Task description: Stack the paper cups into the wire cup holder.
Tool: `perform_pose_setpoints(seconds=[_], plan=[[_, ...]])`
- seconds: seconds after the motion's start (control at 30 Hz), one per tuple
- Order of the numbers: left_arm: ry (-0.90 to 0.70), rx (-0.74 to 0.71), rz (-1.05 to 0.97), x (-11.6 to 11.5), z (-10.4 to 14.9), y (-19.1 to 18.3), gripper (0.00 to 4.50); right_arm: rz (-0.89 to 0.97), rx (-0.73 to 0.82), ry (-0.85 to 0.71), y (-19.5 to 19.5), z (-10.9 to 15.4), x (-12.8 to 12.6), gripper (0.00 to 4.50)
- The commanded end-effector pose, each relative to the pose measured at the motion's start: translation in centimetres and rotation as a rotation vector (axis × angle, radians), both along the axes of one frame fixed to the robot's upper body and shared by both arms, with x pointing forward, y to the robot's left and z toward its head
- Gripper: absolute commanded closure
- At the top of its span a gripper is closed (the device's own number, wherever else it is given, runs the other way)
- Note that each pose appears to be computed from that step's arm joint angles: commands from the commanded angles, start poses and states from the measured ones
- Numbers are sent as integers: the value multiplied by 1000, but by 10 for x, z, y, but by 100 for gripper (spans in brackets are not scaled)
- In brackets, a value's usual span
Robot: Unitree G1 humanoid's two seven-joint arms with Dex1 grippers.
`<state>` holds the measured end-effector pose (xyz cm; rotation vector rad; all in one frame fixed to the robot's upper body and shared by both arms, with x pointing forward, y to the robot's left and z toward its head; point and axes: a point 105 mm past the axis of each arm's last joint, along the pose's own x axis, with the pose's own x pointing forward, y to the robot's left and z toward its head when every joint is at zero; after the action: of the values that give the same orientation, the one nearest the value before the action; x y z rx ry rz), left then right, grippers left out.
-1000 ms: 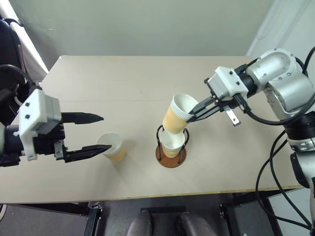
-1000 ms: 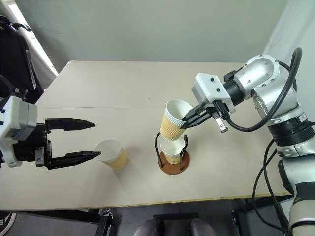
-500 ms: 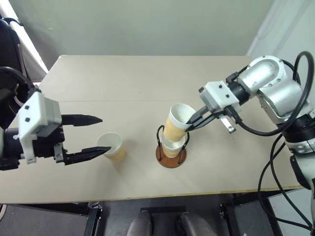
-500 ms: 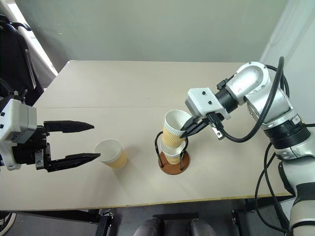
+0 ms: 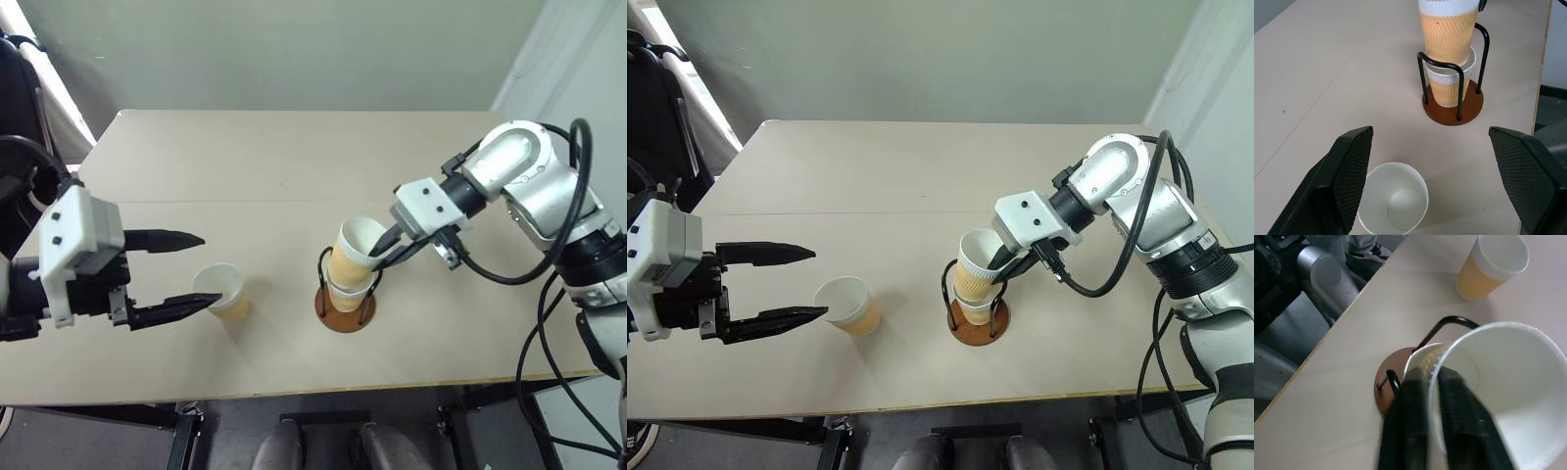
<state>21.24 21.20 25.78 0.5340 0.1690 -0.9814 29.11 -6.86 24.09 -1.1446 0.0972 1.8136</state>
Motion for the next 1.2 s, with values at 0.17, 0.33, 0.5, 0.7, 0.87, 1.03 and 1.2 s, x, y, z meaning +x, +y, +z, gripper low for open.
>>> perform_pose_setpoints(seconds=[0.17, 0.33, 0.5, 0.7, 0.87, 1.03, 1.2], plan=[[-15, 48, -5, -2, 3, 1, 44, -11, 27, -36, 3, 11, 4, 152], [52, 149, -44, 4, -9, 5, 44, -181, 164, -15, -23, 32, 20, 4], [117, 261, -68, 13, -24, 16, 44, -205, 476, 268, -69, 64, -21, 4], [156, 336, -87, 24, -36, 24, 44, -285, 596, 382, -95, 72, -73, 4], [209, 411, -111, 27, -50, 28, 44, -341, 624, 365, -90, 71, -83, 4], [223, 470, -93, 37, -66, 34, 44, -362, 625, 354, -87, 70, -89, 4], [225, 449, -112, 47, -76, 26, 44, -389, 619, 341, -87, 69, -94, 4]])
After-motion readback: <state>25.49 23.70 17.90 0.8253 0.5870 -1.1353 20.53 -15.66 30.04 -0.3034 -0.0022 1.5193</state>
